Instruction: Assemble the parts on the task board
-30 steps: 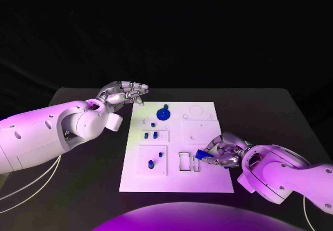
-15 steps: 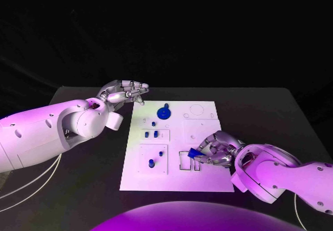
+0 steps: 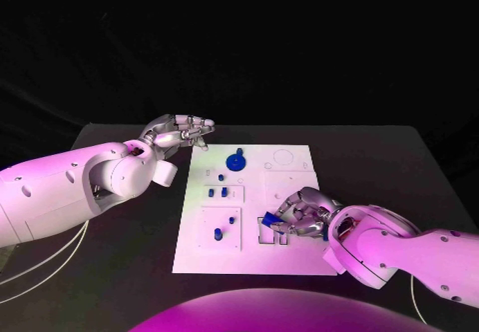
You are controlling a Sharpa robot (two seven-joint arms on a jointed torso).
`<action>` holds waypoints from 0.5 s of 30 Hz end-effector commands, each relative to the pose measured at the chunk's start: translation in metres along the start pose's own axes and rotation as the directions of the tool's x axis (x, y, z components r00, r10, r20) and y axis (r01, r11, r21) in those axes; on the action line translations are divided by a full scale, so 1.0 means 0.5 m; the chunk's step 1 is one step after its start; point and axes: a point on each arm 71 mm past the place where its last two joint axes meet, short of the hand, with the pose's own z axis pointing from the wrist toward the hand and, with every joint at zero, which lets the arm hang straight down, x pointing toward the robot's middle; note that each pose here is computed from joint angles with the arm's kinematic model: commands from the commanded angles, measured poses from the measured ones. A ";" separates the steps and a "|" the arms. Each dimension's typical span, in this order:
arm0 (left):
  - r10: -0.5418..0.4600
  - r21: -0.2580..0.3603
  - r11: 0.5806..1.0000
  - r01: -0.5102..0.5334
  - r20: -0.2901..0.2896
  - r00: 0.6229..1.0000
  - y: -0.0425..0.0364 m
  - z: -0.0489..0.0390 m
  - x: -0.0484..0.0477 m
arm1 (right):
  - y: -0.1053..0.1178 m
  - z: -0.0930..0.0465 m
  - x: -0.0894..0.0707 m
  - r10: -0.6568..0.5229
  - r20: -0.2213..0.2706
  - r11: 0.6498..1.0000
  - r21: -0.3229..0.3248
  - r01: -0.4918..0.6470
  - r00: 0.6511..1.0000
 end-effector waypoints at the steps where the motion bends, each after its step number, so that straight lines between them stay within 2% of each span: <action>1: -0.009 0.005 1.000 0.009 -0.017 1.000 -0.002 0.000 0.005 | -0.002 0.005 0.009 -0.056 -0.041 0.998 0.001 0.057 0.998; 9: -0.011 -0.003 1.000 0.011 -0.024 1.000 -0.001 0.000 0.005 | 0.004 0.014 0.010 -0.184 -0.024 0.983 -0.032 0.183 0.983; 15: -0.012 -0.009 1.000 0.012 -0.030 0.999 0.000 0.000 0.006 | 0.011 0.017 0.013 -0.230 -0.016 0.972 -0.049 0.229 0.973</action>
